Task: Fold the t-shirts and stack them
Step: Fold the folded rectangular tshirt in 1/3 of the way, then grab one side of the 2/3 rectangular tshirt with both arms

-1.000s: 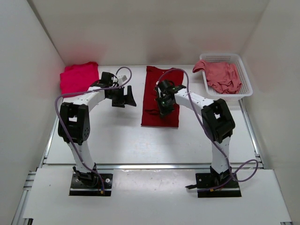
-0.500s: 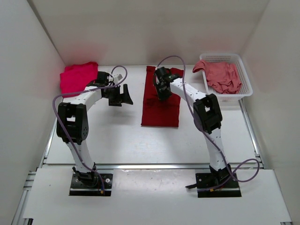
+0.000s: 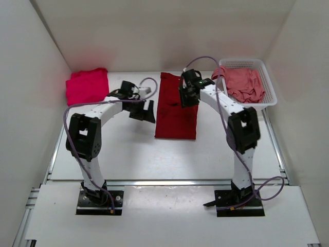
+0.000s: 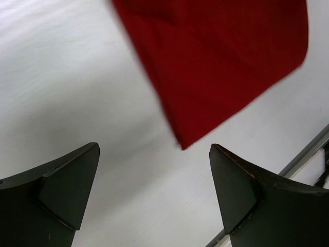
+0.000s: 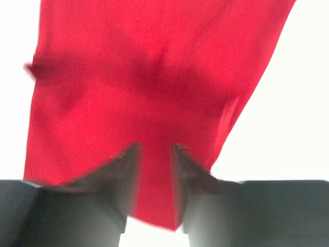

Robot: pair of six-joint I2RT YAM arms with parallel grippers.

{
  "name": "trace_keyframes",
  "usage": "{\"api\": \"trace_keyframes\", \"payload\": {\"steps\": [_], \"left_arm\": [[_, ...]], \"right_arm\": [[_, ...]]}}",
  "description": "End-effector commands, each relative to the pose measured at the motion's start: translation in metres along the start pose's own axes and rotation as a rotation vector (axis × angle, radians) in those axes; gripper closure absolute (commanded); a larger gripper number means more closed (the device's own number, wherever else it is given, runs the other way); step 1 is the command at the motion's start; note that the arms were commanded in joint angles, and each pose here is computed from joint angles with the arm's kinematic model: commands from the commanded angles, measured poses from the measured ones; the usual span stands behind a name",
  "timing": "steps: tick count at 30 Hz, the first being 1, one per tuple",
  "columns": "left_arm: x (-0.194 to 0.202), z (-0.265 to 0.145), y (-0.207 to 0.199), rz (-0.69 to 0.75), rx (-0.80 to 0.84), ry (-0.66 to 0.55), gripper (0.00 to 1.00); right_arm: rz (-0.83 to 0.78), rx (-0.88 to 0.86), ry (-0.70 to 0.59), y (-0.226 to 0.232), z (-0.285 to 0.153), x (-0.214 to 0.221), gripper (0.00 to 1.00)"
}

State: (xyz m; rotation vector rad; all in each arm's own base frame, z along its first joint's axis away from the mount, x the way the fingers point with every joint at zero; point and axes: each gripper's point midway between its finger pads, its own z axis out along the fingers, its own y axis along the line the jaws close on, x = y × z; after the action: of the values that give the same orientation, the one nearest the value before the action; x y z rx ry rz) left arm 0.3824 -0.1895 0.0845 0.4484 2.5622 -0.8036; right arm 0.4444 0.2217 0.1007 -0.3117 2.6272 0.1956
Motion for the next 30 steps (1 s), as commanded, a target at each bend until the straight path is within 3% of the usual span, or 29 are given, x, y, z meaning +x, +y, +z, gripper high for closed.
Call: {"api": "trace_keyframes", "payload": {"steps": [1,3,6,10,17,23,27,30], "left_arm": [[0.018,0.001,-0.052,0.253,0.029,0.046,0.01],[0.03,0.012,-0.06,0.246,0.042,0.067,0.02],[0.035,0.024,-0.053,0.199,0.0,0.075,0.02],[0.051,0.036,-0.051,0.205,-0.024,0.123,0.01],[0.059,0.053,-0.054,0.135,0.003,0.153,0.03],[0.086,0.059,-0.054,0.075,0.024,0.202,0.29],[0.091,0.067,-0.052,0.071,0.049,0.234,0.3],[0.091,0.073,-0.053,0.023,0.079,0.255,0.53]], "right_arm": [[0.072,-0.206,-0.05,0.017,-0.054,0.016,0.6],[0.12,-0.254,-0.057,0.017,-0.067,0.039,0.52],[0.195,-0.255,0.033,0.006,-0.057,0.098,0.52],[0.274,-0.335,0.07,0.016,-0.051,0.139,0.5],[0.401,-0.371,0.077,0.012,-0.035,0.157,0.51],[0.401,-0.355,0.107,0.011,-0.023,0.164,0.5],[0.406,-0.346,0.117,0.008,-0.021,0.165,0.5],[0.408,-0.36,0.138,0.011,-0.021,0.171,0.56]]}}
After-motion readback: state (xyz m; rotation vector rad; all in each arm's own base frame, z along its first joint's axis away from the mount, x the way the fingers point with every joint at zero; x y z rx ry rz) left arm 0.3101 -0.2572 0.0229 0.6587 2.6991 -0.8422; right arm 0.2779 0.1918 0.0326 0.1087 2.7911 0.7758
